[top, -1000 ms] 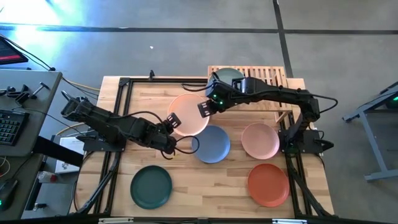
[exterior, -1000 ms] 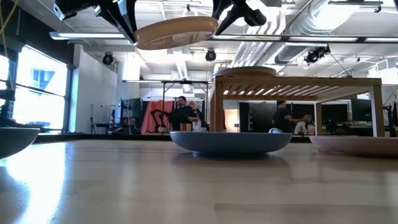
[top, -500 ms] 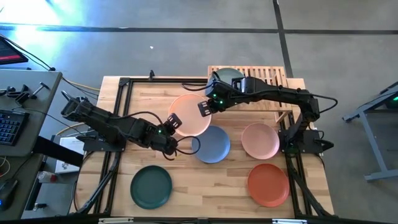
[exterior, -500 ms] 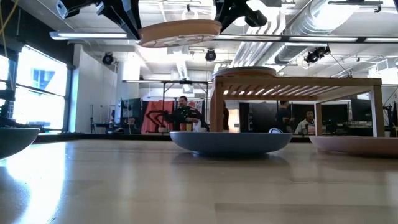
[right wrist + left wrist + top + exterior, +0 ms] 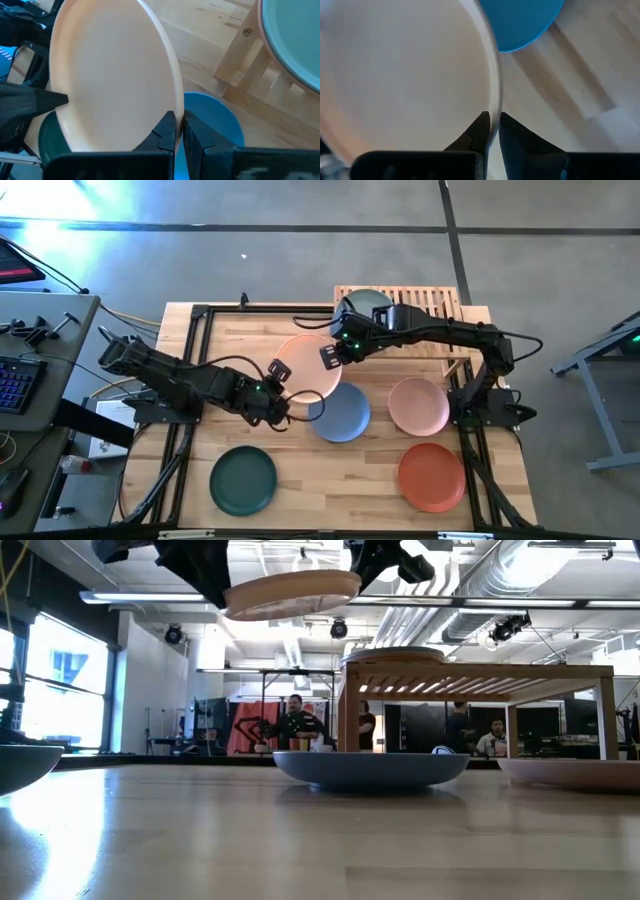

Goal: Place and stack plates onto a shelf
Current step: Stack the light orange plate on top of the gray plate on the shelf

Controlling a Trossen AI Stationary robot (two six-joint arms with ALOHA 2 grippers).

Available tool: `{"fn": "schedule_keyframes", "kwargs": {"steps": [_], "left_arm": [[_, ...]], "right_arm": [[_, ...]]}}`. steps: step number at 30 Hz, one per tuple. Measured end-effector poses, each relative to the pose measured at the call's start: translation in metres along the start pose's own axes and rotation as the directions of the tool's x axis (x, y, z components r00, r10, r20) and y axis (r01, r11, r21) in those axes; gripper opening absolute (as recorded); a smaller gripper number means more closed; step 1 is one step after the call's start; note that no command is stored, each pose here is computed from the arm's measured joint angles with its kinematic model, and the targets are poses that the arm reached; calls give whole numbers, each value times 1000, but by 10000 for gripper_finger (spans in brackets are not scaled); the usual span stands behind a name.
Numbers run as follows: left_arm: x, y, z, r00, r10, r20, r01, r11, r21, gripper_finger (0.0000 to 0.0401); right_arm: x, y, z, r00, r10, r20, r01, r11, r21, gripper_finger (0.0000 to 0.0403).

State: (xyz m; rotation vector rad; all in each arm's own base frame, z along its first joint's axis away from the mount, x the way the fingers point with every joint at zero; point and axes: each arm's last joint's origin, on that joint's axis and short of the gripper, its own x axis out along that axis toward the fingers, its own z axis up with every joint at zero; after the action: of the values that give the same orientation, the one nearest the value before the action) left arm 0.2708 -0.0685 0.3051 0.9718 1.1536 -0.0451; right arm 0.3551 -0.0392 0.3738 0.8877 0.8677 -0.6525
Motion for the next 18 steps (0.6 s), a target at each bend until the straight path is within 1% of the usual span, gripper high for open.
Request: {"fn": "schedule_keyframes", "kwargs": {"steps": [2, 5, 7, 10, 13, 18], "left_arm": [[3, 2, -1, 1000, -21, 1, 21, 999, -44, 36], [6, 4, -3, 1000, -28, -10, 27, 997, -75, 55], [6, 5, -2, 1000, -22, -4, 21, 994, -106, 68], [6, 7, 0, 1000, 6, 8, -5, 983, -184, 82], [5, 6, 1, 1000, 20, 11, -17, 971, -239, 89], [4, 6, 4, 999, 29, 30, -17, 941, -338, 88]], "right_arm": [[0, 0, 0, 1000, -2, -1, 2, 1000, 2, 0], [0, 0, 0, 1000, -5, -2, 5, 1000, 9, 0], [0, -1, 0, 1000, -8, -4, 8, 1000, 10, 0], [-1, -2, -1, 1000, -17, -3, 17, 1000, 9, 0], [-1, -3, -1, 1000, -28, -8, 28, 1000, 9, 0], [0, -9, 1, 998, -67, -18, 68, 998, 18, 0]]}}
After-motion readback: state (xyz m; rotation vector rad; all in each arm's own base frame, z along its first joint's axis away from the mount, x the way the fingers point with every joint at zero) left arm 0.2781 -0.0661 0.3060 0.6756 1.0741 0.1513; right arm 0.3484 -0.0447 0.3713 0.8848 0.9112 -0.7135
